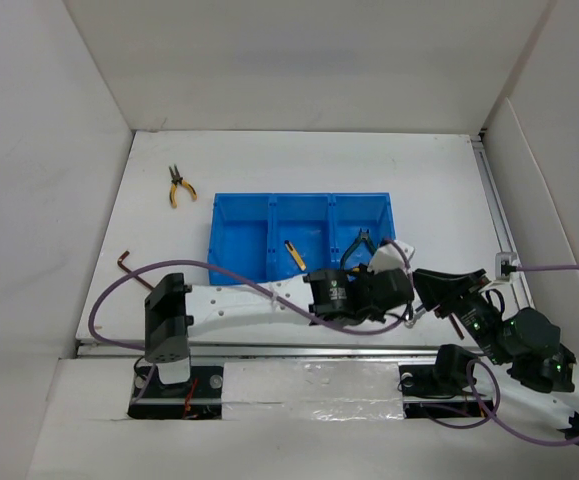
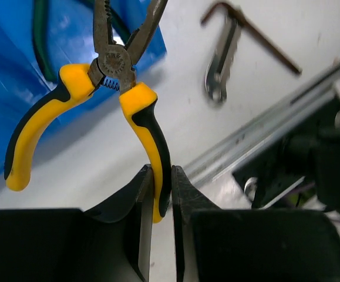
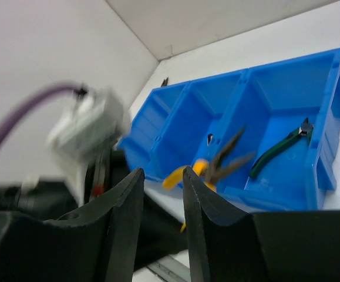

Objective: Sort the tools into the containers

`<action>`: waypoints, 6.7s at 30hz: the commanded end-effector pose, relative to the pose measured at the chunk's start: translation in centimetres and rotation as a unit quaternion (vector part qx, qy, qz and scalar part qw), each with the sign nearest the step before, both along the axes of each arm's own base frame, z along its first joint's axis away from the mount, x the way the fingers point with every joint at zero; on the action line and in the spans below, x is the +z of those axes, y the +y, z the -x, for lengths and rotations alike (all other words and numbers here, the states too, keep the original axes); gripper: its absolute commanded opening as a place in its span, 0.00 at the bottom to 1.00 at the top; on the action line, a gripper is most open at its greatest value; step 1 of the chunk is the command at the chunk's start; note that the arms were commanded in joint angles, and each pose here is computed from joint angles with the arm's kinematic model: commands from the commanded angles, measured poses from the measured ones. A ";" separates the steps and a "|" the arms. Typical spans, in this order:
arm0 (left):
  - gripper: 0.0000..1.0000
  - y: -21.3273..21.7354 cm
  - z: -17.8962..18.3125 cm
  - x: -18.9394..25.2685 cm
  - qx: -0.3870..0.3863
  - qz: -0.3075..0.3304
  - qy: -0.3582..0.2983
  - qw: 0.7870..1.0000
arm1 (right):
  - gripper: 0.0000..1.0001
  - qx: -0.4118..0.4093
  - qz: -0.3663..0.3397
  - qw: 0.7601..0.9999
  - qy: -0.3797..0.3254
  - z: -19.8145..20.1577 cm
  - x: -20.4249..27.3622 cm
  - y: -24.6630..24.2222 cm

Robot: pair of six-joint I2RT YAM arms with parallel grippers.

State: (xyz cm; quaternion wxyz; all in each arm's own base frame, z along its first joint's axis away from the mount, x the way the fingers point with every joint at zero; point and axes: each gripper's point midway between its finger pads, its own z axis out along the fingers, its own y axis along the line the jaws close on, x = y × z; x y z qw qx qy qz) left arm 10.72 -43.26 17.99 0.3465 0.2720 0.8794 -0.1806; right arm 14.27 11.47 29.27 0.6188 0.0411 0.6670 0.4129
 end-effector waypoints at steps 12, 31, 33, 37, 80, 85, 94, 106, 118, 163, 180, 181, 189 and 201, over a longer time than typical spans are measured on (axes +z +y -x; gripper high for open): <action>0.00 -5.9 -13.4 4.7 0.109 0.145 0.009 0.983 | 0.37 -0.013 -0.074 0.997 -0.015 0.9 1.3 -2.9; 0.00 -4.5 -17.1 3.3 0.189 0.189 0.003 0.963 | 0.36 -0.001 -0.088 0.996 -0.014 1.2 1.4 -3.1; 0.00 -4.2 -17.3 2.6 0.203 0.183 0.003 0.962 | 0.36 -0.001 -0.088 0.996 -0.014 1.2 1.4 -3.1; 0.00 -3.9 -18.1 1.5 0.210 0.184 0.009 0.960 | 0.36 0.000 -0.087 0.996 -0.014 1.3 1.4 -3.1; 0.43 -4.8 -20.5 -2.2 0.196 0.138 0.016 0.971 | 0.36 0.010 -0.082 0.996 -0.025 1.5 1.7 -2.8; 0.46 -3.5 -20.0 3.5 0.179 0.156 -0.010 0.971 | 0.36 0.011 -0.081 0.996 -0.028 1.5 1.8 -2.8; 0.70 3.4 -20.0 16.9 0.200 0.182 -0.117 0.955 | 0.36 0.023 -0.088 0.995 -0.038 1.9 2.3 -2.8; 0.66 30.5 -31.5 22.9 0.420 0.211 -0.144 0.871 | 0.36 0.014 -0.069 0.997 -0.042 1.5 1.9 -2.5; 0.65 45.2 -37.6 8.8 0.545 0.066 -0.054 0.834 | 0.36 0.039 -0.062 0.996 -0.049 1.9 1.8 -1.5; 0.17 52.2 -42.2 -16.7 0.509 -0.062 0.116 0.851 | 0.36 0.063 -0.049 0.995 -0.051 2.3 1.9 -0.3; 0.00 52.9 -41.9 -6.6 0.574 -0.007 0.031 0.818 | 0.36 0.056 -0.048 0.996 -0.047 2.1 1.6 -0.4; 0.00 53.0 -41.9 -5.5 0.581 -0.001 0.024 0.814 | 0.36 0.056 -0.047 0.996 -0.048 2.1 1.6 -0.4; 0.00 50.6 -41.9 6.8 0.582 0.031 -0.082 0.809 | 0.36 0.051 -0.046 0.997 -0.047 2.0 1.5 -0.5; 0.00 34.5 -39.0 20.2 0.408 0.148 -0.162 0.886 | 0.36 0.029 -0.049 0.998 -0.036 1.4 1.2 -1.1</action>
